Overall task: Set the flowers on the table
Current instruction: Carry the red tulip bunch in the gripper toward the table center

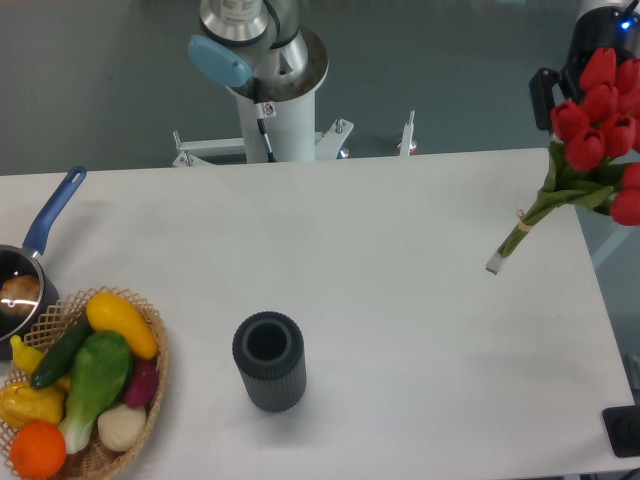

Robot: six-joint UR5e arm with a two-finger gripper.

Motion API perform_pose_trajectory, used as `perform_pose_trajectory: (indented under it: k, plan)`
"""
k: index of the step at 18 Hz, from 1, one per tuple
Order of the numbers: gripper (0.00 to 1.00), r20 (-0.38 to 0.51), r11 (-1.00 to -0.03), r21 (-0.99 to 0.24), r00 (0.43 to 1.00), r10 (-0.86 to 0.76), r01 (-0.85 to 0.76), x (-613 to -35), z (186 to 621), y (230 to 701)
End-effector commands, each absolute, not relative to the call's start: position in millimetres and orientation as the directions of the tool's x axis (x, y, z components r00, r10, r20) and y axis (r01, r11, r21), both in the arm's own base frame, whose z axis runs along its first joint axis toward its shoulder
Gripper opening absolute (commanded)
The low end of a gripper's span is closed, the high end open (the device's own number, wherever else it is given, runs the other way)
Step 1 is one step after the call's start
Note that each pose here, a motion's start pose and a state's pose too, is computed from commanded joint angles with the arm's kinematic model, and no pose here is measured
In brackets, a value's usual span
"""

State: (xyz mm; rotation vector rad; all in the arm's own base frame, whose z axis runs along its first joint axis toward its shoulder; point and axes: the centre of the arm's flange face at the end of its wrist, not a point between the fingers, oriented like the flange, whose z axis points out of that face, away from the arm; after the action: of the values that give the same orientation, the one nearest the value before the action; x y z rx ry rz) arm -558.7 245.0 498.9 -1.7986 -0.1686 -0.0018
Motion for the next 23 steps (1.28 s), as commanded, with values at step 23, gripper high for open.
perform_pose_trajectory:
  k: [23]
  plan:
    - [0.38,-0.186,-0.783,-0.62,0.961,0.203,0.046,-504.2,470.9,318.6]
